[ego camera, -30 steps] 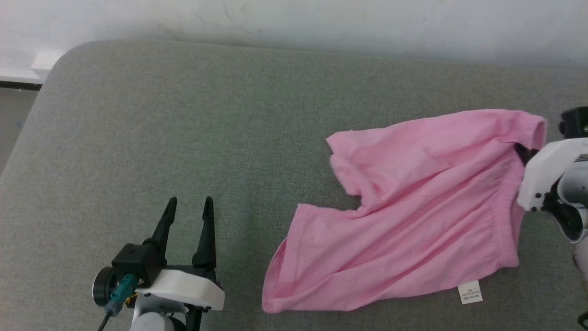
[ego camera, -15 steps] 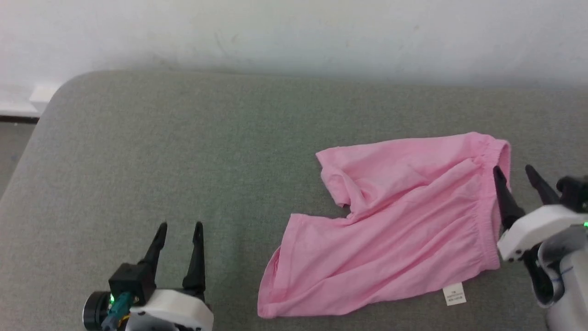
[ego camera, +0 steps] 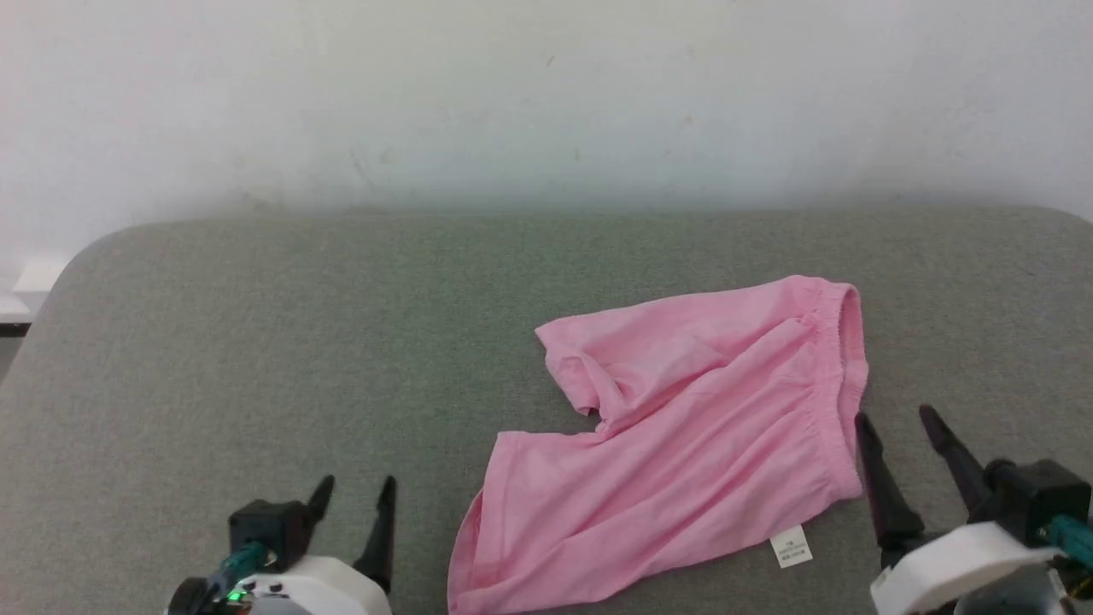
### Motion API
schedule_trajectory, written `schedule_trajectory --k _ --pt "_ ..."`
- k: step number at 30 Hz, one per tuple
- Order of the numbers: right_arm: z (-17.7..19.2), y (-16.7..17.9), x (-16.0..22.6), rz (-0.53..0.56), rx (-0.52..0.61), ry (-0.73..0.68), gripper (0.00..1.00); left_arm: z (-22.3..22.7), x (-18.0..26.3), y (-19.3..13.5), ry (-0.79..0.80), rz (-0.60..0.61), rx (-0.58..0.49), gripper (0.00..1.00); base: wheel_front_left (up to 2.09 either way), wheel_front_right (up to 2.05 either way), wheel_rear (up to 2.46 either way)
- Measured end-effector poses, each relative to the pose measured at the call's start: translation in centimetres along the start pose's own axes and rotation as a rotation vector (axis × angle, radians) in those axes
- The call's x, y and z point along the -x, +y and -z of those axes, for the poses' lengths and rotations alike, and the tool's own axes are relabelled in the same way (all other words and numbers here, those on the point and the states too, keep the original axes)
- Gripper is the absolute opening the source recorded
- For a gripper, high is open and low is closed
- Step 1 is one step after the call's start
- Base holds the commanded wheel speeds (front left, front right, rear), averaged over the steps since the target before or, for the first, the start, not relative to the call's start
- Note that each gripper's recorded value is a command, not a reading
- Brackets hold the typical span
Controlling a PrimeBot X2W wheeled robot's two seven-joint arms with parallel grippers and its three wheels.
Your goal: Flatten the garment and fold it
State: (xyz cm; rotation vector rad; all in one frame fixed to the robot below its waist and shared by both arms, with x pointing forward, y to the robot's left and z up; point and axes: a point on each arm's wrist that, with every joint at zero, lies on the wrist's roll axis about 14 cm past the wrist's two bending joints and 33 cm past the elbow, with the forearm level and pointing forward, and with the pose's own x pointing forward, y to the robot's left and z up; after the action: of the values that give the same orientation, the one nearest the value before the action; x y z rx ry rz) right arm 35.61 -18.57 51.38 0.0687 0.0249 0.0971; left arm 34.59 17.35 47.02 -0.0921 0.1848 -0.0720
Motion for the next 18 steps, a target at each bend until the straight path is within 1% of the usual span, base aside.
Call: schedule_trajectory --k 2,5,10,14,18 --pt "0.0 0.2 1.2 0.008 -0.005 0.013 1.0 0.7 0.0 -1.2 0.059 0.053 0.003 1.0 0.0 0.0 0.0" --pt "0.4 0.5 2.7 0.017 -0.017 0.042 1.0 2.4 0.3 -3.9 0.187 0.166 0.02 1.0 0.0 0.0 0.0" --pt "0.7 0.4 4.0 0.035 -0.026 0.072 1.0 5.4 1.6 -7.0 0.408 0.311 -0.02 1.0 0.0 0.0 0.0" --pt "0.8 0.4 4.3 0.045 -0.034 0.08 1.0 7.5 2.5 -8.3 0.523 0.381 -0.063 1.0 0.0 0.0 0.0" --pt "1.3 0.3 4.2 0.053 -0.046 0.096 1.0 10.2 3.4 -8.3 0.652 0.409 -0.112 1.0 0.0 0.0 0.0"
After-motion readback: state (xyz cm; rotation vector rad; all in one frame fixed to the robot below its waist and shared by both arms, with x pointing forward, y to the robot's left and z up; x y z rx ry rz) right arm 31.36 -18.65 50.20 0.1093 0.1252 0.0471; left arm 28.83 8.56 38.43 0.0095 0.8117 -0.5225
